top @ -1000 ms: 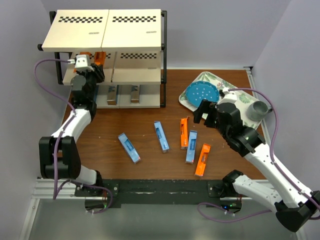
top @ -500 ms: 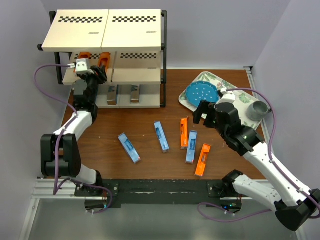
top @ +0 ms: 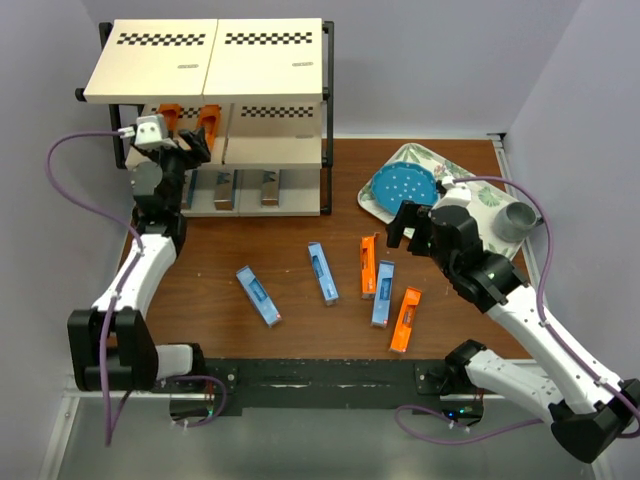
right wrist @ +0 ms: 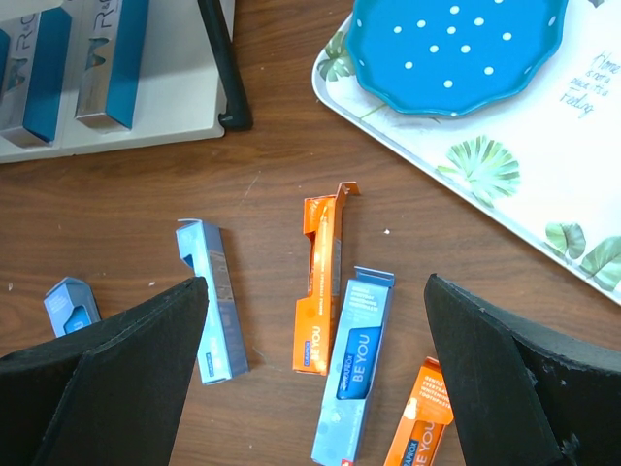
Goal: Place and organize the toothpastes onto the shelf
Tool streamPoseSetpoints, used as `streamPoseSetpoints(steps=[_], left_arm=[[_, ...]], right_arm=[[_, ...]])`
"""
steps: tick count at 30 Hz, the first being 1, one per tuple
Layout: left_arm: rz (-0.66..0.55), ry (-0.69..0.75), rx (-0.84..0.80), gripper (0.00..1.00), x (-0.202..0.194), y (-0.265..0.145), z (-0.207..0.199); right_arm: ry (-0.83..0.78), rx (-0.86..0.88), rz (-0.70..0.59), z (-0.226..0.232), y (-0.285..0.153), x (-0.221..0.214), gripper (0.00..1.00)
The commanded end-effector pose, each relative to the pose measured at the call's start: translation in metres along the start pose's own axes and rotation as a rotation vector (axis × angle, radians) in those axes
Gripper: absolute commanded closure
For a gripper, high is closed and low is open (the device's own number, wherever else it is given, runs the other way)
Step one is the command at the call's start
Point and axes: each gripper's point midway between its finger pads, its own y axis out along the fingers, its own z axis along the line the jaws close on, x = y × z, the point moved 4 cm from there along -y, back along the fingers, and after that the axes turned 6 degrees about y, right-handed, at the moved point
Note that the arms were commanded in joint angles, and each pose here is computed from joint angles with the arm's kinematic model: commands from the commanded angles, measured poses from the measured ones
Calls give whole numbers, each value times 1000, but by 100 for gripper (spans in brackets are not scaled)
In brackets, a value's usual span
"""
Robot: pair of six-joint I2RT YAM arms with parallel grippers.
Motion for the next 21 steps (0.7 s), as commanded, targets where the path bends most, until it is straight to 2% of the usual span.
streamPoseSetpoints(steps=[1, 2, 9, 13, 17, 21], left_arm=[[25, -24, 70, 23, 17, -23, 8], [20, -55, 90, 23, 24, -29, 9], [139, -258, 292, 22, 7, -67, 24], [267, -336, 343, 20, -10, -77, 23], [363, -362, 358, 19, -21, -78, 20], [404, -376, 353, 19, -25, -71, 17]], right_arm=[[-4, 7, -55, -1, -4, 10, 2], [-5, 9, -59, -2, -5, 10, 2], [-19, 17, -72, -5, -8, 9, 2], [-32, 17, -81, -8, -9, 8, 2], [-34, 11, -88, -12, -9, 5, 2], [-42, -1, -97, -15, -10, 5, 1]])
